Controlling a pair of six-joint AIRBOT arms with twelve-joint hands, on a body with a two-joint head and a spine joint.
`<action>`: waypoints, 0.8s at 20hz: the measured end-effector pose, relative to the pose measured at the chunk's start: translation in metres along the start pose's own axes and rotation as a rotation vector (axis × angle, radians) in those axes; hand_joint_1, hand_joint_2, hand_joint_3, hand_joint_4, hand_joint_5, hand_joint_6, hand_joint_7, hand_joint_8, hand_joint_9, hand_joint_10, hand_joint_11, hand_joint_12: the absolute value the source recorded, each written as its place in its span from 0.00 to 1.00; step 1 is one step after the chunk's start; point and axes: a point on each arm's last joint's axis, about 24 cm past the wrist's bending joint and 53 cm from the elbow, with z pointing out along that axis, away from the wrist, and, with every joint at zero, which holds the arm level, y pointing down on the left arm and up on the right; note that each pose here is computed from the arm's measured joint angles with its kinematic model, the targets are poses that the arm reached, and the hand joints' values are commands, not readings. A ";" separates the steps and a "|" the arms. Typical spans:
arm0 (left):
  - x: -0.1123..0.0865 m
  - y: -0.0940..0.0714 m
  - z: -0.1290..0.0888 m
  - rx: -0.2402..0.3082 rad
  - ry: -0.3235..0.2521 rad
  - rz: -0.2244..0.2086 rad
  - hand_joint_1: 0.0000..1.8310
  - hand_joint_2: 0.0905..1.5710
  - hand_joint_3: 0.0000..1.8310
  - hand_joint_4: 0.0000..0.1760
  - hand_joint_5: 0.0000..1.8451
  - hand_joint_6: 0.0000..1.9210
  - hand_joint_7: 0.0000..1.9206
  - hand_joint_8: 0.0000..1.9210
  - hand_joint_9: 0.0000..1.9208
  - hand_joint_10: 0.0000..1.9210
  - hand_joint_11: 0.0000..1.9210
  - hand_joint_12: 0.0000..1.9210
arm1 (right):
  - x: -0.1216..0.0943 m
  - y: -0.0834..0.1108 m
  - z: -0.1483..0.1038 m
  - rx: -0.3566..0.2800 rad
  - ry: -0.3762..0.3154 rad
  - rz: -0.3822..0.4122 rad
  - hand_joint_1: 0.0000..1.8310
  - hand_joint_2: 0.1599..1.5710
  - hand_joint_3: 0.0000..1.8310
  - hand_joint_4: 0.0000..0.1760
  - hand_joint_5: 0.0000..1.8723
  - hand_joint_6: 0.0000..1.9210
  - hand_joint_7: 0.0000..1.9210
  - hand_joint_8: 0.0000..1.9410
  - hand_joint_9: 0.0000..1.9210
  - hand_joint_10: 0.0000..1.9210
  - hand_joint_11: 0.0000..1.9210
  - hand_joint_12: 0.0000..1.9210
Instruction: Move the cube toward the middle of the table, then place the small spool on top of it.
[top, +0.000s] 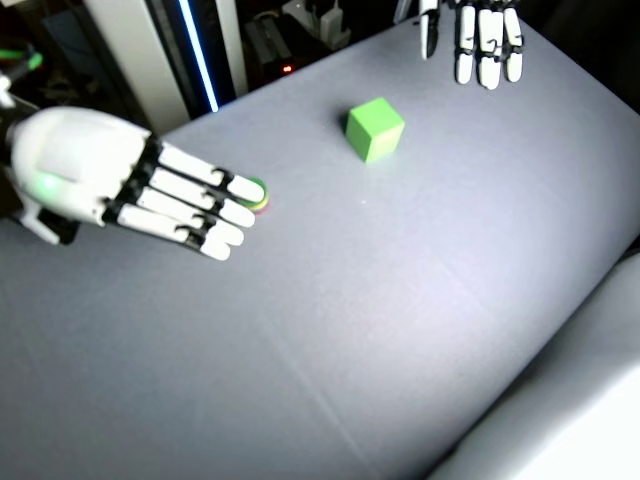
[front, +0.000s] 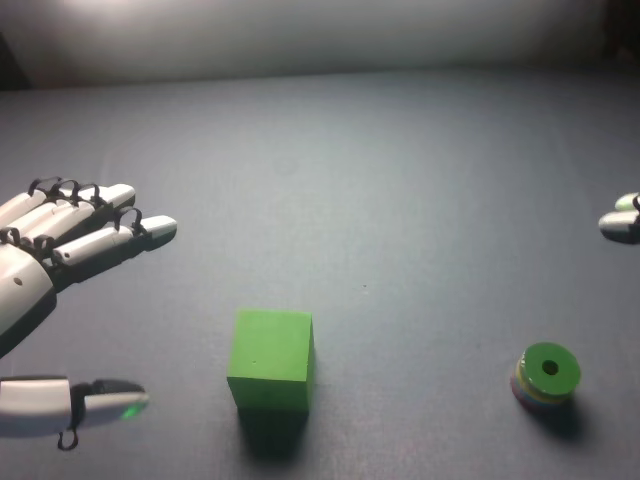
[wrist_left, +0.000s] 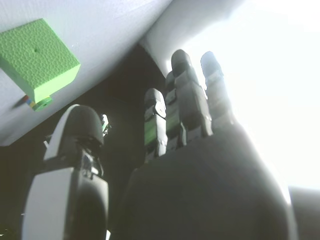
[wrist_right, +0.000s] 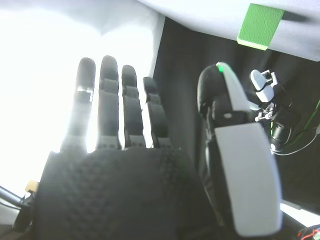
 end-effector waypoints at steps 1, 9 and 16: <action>0.000 -0.001 0.000 0.002 0.001 0.000 0.32 0.55 0.00 1.00 0.11 0.00 0.04 0.00 0.07 0.01 0.00 0.29 | 0.000 0.000 0.000 0.000 0.001 0.001 0.37 0.85 0.00 0.00 0.26 0.00 0.23 0.00 0.27 0.01 0.19 0.34; 0.038 -0.037 0.039 0.143 0.100 -0.031 0.33 0.49 0.00 1.00 0.08 0.00 0.05 0.00 0.10 0.00 0.00 0.37 | 0.000 0.001 0.000 -0.003 0.001 0.002 0.39 0.85 0.00 0.00 0.29 0.00 0.25 0.00 0.28 0.00 0.21 0.29; 0.074 -0.040 0.067 0.151 0.187 -0.032 0.34 0.50 0.00 1.00 0.12 0.00 0.04 0.00 0.17 0.01 0.01 0.49 | -0.002 0.001 0.002 -0.008 -0.005 0.001 0.37 0.86 0.00 0.00 0.28 0.00 0.25 0.00 0.28 0.00 0.19 0.33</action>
